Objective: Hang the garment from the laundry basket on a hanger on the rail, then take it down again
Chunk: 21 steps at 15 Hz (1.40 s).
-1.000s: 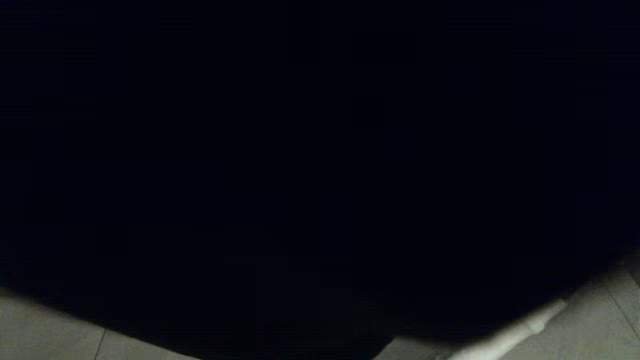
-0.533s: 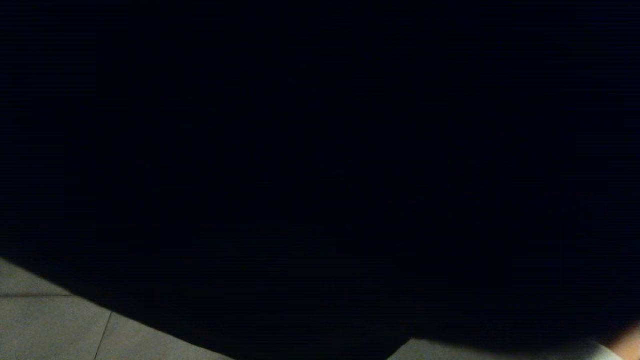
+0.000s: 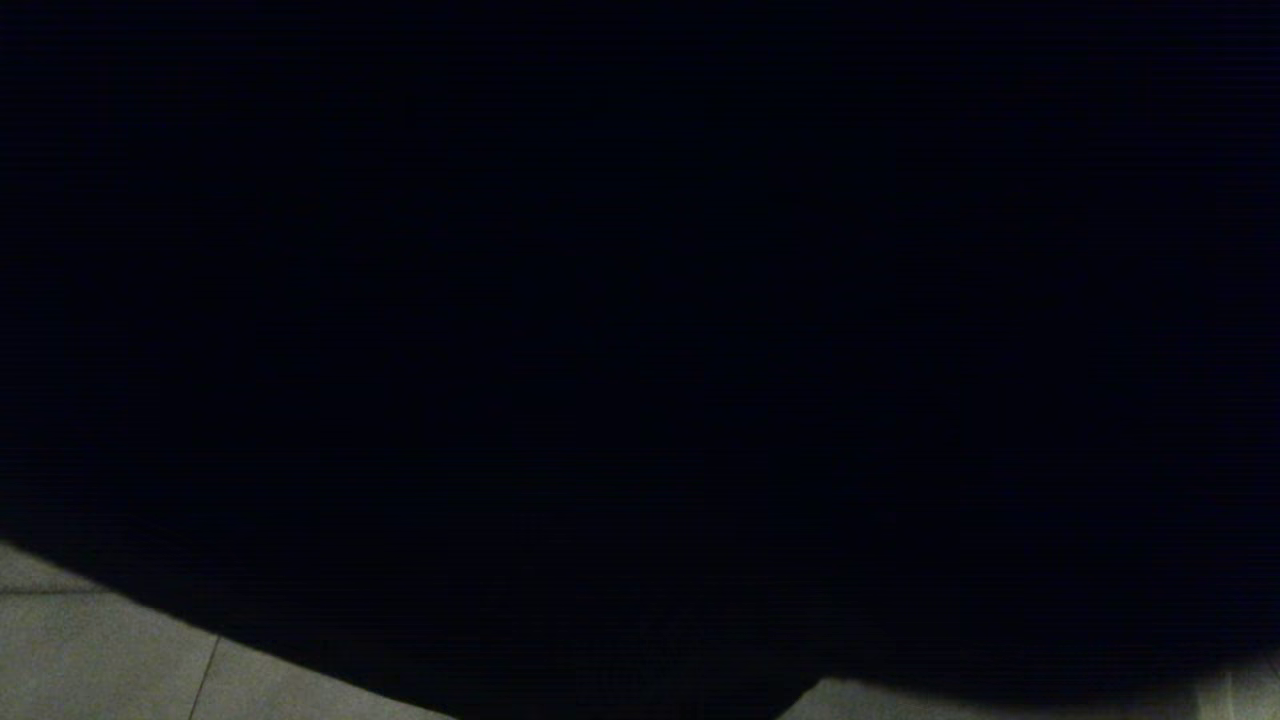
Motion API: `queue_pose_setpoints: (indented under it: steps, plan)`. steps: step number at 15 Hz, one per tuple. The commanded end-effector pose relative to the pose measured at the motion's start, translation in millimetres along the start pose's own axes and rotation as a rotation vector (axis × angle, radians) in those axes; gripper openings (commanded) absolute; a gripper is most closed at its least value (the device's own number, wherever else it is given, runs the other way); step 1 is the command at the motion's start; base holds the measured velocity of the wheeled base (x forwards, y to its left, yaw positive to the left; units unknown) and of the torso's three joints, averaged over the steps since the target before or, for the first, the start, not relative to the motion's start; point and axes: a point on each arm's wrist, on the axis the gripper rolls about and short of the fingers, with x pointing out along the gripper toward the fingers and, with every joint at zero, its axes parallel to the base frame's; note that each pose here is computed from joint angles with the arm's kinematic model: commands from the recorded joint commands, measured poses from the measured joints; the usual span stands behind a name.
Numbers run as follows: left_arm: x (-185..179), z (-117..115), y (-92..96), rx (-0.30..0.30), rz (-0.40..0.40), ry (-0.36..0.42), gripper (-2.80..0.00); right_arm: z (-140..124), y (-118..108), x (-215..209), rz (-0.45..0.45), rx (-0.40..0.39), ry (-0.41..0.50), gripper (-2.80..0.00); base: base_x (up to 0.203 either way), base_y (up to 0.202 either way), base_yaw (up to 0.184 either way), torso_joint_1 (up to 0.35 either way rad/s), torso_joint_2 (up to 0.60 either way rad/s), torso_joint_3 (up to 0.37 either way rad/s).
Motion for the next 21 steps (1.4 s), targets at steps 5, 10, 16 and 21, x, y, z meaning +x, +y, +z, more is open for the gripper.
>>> queue_pose_setpoints:
  steps: [5, 10, 16, 21]
  plan:
    - [0.2, -0.7, 0.0, 0.000, 0.000, 0.001, -2.80, 2.7, -17.8, 6.3, -0.225, -0.067, -0.048, -2.80, 0.000, 0.000, 0.000, 0.000, 0.00, 0.000]
    - [0.1, -0.4, 0.0, 0.000, 0.001, 0.000, -2.80, 9.5, -26.5, 2.1, -0.342, -0.144, -0.068, -2.80, 0.000, 0.000, 0.000, 0.000, 0.00, 0.000]
    - [0.1, -0.5, 0.0, 0.000, 0.000, 0.001, -2.80, 15.0, -8.6, -21.0, -0.432, -0.149, -0.034, -2.80, 0.000, 0.000, 0.000, 0.000, 0.00, 0.000]
    - [0.2, -0.7, 0.0, 0.000, 0.000, 0.002, -2.80, 13.1, 4.0, -32.3, -0.443, -0.139, 0.022, -2.80, 0.000, 0.000, 0.000, 0.000, 0.00, 0.000]
